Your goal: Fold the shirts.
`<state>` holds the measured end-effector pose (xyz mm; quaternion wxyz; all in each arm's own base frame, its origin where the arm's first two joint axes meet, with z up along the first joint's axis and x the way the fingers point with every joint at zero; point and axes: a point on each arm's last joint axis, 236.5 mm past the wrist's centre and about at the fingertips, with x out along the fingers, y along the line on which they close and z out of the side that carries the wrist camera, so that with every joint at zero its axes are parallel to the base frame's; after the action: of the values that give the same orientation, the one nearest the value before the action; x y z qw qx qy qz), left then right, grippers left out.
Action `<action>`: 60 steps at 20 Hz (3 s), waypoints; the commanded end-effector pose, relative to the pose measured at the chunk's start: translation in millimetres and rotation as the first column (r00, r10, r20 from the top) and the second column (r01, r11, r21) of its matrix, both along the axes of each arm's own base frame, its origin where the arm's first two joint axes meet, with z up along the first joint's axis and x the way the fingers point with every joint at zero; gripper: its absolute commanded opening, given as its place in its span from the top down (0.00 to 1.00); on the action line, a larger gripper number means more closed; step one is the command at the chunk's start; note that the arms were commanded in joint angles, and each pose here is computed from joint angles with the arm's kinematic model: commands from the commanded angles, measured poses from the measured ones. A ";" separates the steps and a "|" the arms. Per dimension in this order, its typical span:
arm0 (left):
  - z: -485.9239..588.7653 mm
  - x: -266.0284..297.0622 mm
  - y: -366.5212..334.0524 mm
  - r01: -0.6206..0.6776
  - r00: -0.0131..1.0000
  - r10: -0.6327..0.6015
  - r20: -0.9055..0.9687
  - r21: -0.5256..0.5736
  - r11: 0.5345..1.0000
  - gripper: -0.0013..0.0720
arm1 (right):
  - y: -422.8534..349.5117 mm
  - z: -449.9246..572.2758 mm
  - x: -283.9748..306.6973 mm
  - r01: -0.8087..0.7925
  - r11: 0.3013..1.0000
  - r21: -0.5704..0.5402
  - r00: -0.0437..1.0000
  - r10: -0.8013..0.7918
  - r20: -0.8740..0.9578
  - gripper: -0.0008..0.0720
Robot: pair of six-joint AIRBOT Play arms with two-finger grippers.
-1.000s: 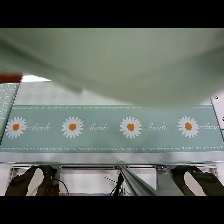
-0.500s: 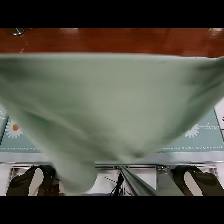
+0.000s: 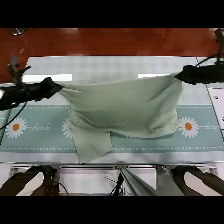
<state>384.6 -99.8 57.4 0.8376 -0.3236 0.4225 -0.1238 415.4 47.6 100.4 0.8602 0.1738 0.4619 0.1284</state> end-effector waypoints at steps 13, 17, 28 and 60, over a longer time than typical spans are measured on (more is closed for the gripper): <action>-77.6 -60.4 76.7 0.205 0.828 -0.171 -0.535 0.005 0.979 0.02 | -147.7 -86.2 -28.1 0.192 0.970 -0.146 0.856 -0.238 -0.459 0.14; -122.8 -126.1 93.8 -0.019 0.794 -0.018 -0.608 -0.054 0.998 0.02 | -144.8 -135.1 -100.8 0.407 0.912 -0.061 0.787 -0.383 -0.484 0.14; -151.7 -108.5 -11.9 -0.029 0.893 -0.113 -0.436 -0.307 0.951 0.02 | -66.1 -130.1 -117.8 0.369 0.899 0.237 0.880 -0.257 -0.399 0.14; -5.4 -27.8 -36.7 0.177 0.980 -0.200 -0.016 -0.400 0.899 0.95 | -25.4 -83.7 -31.9 0.069 0.971 0.227 0.961 -0.003 -0.278 0.96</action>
<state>319.8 -132.3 -29.1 0.6892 -0.4447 0.5289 -0.2178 347.6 19.2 -46.5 0.7177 0.3398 0.5990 0.1034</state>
